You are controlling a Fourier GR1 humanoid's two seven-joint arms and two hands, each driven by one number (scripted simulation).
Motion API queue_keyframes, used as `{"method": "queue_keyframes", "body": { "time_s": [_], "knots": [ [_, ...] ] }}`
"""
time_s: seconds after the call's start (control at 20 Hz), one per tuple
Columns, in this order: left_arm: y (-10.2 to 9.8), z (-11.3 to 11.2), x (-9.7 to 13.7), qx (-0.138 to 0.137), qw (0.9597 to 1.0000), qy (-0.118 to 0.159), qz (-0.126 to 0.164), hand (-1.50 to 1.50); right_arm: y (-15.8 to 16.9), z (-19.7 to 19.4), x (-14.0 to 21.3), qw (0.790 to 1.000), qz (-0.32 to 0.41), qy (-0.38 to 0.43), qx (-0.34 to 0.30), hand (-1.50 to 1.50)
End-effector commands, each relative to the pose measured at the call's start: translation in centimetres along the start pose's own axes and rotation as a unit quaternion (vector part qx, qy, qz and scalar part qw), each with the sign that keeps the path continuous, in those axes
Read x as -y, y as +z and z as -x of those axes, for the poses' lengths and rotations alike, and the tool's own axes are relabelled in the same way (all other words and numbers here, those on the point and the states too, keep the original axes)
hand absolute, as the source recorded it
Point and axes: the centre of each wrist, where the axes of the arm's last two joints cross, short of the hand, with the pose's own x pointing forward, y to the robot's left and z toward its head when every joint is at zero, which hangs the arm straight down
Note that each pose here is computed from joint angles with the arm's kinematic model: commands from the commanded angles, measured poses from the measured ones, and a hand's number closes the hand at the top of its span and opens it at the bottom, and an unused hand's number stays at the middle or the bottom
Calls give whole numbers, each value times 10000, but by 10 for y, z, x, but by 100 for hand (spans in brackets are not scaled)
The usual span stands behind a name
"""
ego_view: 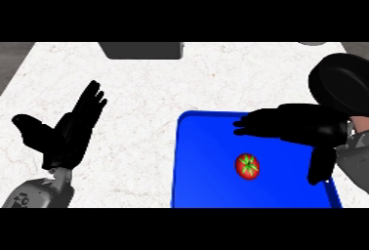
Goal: Pick the tomato from the tray and place it in the pot
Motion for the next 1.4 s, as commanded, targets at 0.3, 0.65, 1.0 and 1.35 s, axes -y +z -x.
{"method": "queue_keyframes", "body": {
  "time_s": [0.3, 0.65, 1.0, 1.35],
  "knots": [
    [-3, 7, 5, 33, 10000, -2, -53, 0, -17, 1, -31, 9997, -5, -226, 137, -150],
    [11, 2, 4, -4, 10000, -45, 16, 0, -33, -23, -37, 9992, -107, 112, -369, -150],
    [-4, 14, 9, -16, 10000, -59, -58, 0, -54, -15, -66, 9979, -288, 191, -540, -150],
    [2, -8, 5, 37, 9999, -136, 19, 0, -76, -14, -52, 9931, -569, 537, -873, -150]
  ]
}}
